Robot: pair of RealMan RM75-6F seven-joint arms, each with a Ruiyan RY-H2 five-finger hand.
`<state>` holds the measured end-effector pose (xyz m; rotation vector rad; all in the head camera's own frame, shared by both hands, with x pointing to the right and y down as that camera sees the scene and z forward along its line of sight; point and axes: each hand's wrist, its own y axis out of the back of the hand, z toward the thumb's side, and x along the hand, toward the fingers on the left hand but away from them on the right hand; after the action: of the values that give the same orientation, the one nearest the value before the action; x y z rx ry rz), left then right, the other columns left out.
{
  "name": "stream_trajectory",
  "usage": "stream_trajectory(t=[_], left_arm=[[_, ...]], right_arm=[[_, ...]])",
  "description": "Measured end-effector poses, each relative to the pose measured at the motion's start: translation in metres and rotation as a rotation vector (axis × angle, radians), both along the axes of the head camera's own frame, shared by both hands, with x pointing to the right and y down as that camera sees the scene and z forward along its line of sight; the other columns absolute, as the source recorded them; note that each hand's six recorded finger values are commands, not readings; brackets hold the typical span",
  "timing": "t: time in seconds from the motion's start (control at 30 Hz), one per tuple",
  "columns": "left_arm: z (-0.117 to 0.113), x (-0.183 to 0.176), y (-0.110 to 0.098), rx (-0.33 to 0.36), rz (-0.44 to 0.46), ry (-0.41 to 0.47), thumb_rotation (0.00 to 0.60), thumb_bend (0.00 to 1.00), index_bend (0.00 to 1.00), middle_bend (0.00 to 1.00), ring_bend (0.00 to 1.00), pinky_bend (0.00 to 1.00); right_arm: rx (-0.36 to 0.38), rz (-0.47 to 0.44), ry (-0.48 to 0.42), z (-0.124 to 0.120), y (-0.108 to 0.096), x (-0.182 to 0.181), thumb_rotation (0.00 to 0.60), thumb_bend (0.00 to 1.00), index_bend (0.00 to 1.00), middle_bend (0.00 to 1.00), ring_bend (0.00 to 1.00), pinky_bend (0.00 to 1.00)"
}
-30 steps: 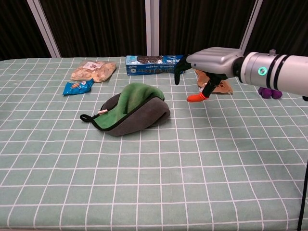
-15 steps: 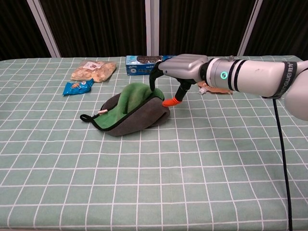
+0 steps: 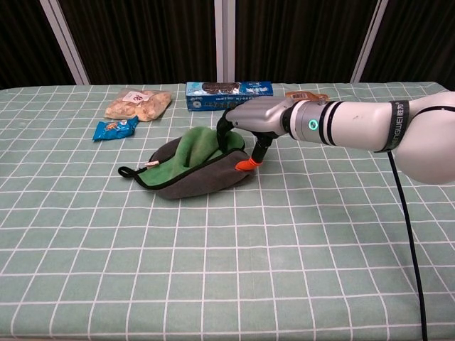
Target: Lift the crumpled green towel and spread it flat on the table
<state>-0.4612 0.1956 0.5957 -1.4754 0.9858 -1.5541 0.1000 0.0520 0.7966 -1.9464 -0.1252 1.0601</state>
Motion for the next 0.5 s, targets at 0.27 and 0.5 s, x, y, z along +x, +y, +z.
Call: stream_trajectory(t=[0.27, 0.5], left_arm=[[0.001, 0.0, 0.0, 0.002, 0.001, 0.006, 0.6, 0.07, 0.28, 0.24, 0.2, 0.26], [0.001, 0.004, -0.002, 0.011, 0.01, 0.025, 0.6, 0.07, 0.28, 0.24, 0.2, 0.26]], right_arm=[[-0.002, 0.03, -0.011, 0.001, 0.0, 0.006, 0.572, 0.27, 0.54, 0.19, 0.0, 0.0], [0.018, 0.05, -0.028, -0.005, -0.006, 0.015, 0.595, 0.31, 0.62, 0.2, 0.0, 0.0]])
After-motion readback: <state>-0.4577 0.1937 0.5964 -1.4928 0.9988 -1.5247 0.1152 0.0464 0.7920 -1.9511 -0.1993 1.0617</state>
